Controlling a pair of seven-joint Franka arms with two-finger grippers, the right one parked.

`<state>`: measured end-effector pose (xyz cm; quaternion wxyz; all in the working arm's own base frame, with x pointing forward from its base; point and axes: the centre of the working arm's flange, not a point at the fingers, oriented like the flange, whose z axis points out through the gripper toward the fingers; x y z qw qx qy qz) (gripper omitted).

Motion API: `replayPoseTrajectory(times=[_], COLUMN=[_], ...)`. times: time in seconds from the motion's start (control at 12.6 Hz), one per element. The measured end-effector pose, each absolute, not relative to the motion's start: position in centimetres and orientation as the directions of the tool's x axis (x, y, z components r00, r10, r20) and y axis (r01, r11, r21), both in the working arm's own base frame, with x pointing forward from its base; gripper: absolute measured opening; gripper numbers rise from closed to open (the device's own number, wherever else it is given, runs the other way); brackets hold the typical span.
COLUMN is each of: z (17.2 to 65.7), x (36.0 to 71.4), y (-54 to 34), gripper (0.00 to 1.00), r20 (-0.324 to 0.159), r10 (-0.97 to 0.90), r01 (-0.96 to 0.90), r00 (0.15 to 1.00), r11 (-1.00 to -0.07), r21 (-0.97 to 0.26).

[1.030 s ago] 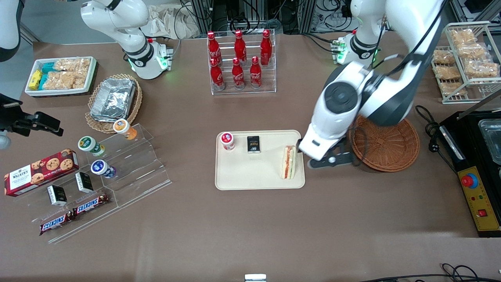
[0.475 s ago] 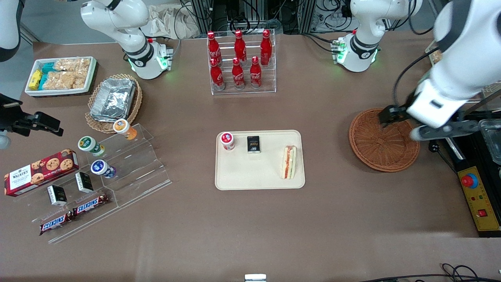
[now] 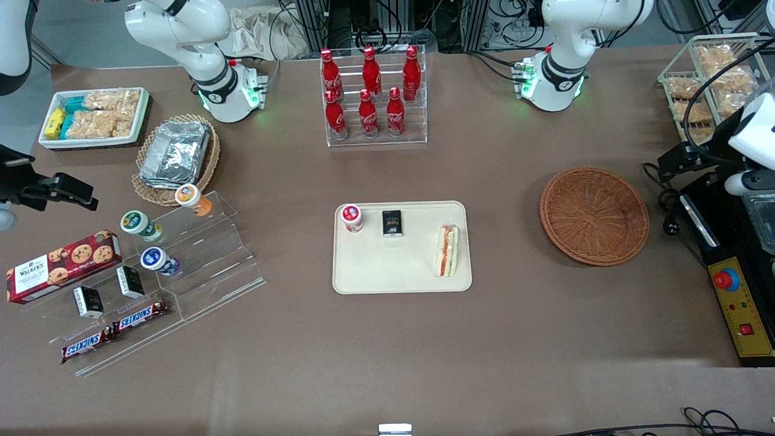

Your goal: Place sandwich from basket to tray

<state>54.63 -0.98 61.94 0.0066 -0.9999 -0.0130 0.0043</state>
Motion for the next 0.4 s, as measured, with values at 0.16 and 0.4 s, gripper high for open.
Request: replayPoseTrajectory(times=[0.16, 0.4], z=[62.3, 62.0], x=[54.7, 54.8], y=[-0.3, 0.3], gripper=[1.0, 1.0], r20=[-0.001, -0.007], r10=[0.038, 0.045], r01=[0.038, 0.045], r00=[0.999, 0.999], r11=[-0.999, -0.999], r21=[-0.013, -0.014])
